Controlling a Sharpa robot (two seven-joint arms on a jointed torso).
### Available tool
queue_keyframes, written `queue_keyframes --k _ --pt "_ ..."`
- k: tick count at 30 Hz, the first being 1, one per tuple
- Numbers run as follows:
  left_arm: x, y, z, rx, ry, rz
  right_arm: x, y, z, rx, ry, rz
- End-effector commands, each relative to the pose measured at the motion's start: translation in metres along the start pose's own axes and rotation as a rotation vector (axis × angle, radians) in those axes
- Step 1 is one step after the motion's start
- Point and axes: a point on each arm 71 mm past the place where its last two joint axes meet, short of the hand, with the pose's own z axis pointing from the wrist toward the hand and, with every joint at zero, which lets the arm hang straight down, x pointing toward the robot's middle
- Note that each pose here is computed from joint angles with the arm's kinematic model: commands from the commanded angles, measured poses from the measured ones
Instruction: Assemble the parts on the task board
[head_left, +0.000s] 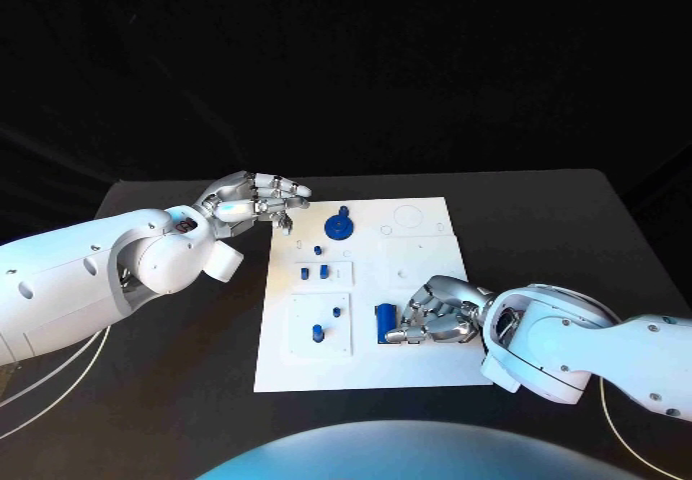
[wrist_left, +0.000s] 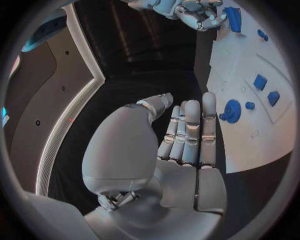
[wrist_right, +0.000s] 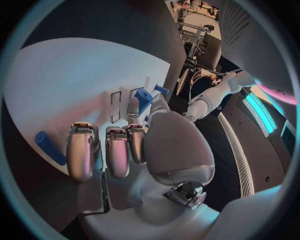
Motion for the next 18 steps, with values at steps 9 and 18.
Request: queue_keyframes --k 9,18 --pt "0.0023 -0.0003 0.0003 0.003 0.020 -0.005 -0.001 -0.004 0.003 0.016 0.007 -0.028" --pt "0.0018 0.0001 -0.0003 0.001 0.018 -0.005 -0.005 -0.011 -0.001 0.039 -0.003 -0.006"
